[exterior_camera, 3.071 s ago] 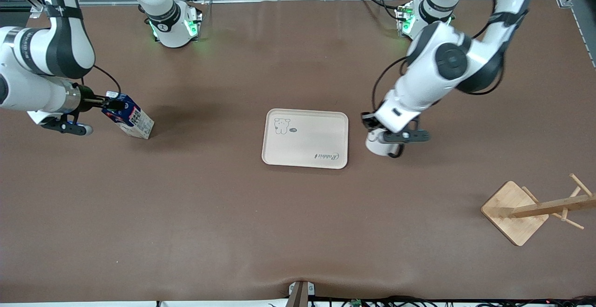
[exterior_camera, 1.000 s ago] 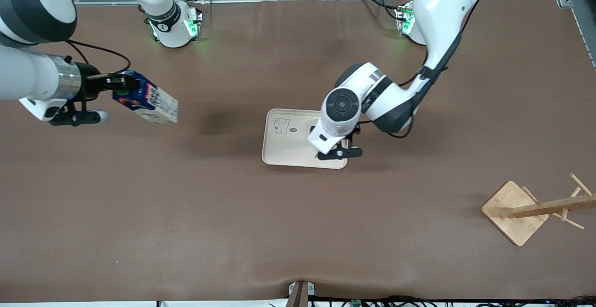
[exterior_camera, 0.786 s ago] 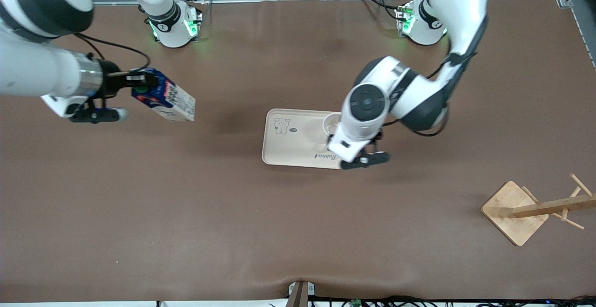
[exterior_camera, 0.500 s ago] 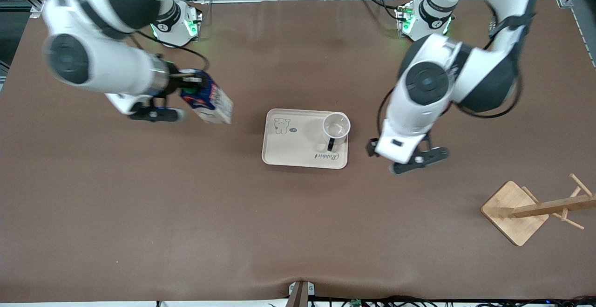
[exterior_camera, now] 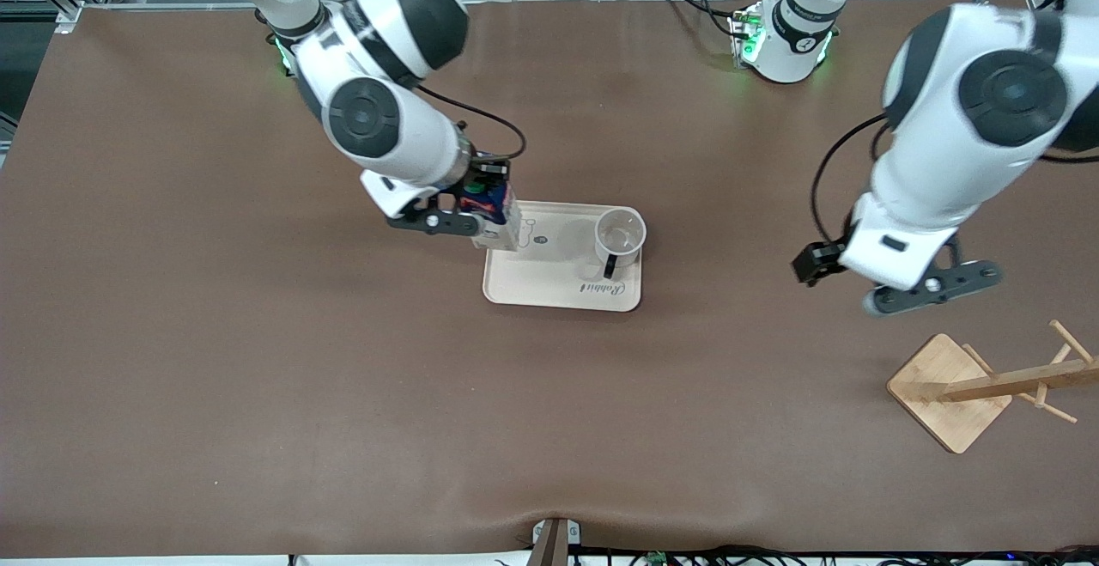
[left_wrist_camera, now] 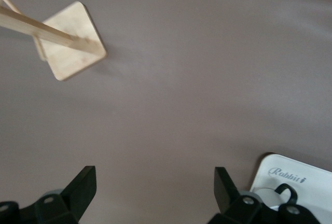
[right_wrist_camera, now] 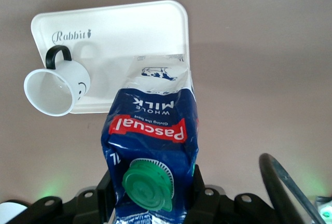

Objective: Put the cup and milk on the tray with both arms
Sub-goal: 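Carry the milk carton to the tray with the right gripper while the left gripper withdraws, then set the milk on the tray beside the mug and open the right gripper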

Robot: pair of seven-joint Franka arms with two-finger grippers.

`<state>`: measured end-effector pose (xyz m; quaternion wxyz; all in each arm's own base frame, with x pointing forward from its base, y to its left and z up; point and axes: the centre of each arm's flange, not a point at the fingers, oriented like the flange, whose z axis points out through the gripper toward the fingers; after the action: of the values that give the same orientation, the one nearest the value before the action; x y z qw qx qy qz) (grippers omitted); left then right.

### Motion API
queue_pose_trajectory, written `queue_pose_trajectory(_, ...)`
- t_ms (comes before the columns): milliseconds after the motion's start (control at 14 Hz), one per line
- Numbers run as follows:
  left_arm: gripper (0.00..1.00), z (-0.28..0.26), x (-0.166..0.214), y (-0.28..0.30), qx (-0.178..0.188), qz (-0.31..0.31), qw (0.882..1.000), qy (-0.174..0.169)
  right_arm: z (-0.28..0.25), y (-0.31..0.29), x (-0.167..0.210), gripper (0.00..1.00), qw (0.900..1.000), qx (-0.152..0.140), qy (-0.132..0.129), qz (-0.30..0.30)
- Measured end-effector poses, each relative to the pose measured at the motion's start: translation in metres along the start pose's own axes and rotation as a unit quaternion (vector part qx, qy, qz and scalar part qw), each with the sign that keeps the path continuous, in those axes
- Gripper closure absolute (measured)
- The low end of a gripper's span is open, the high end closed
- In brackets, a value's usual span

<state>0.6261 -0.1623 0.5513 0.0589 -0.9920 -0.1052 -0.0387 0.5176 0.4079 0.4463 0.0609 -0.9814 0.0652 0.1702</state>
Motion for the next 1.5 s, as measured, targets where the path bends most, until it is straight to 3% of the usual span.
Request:
queue_pose_trajectory(429, 0.00, -0.033, -0.001, -0.041, 0.005, 0.023, 1.000, 0.009, 0.091, -0.035, 0.029, 0.42, 1.000, -0.008, 0.002, -0.005)
queue_pose_trajectory(714, 0.00, -0.060, -0.014, -0.047, 0.006, 0.033, 0.999, 0.020, 0.102, -0.043, 0.030, 0.41, 1.000, -0.014, -0.004, -0.009)
queue_pose_trajectory(786, 0.00, -0.066, -0.018, -0.049, 0.009, 0.037, 0.999, 0.018, 0.101, -0.042, 0.031, 0.37, 1.000, -0.014, -0.003, -0.008)
queue_pose_trajectory(1071, 0.00, -0.084, -0.031, -0.065, 0.011, 0.082, 0.997, 0.009, 0.094, -0.041, 0.034, 0.00, 1.000, -0.013, 0.000, -0.006)
queue_pose_trajectory(1500, 0.00, -0.096, -0.055, -0.107, -0.029, 0.069, 0.997, -0.011, -0.005, -0.007, 0.042, 0.00, 0.999, -0.024, -0.027, 0.008)
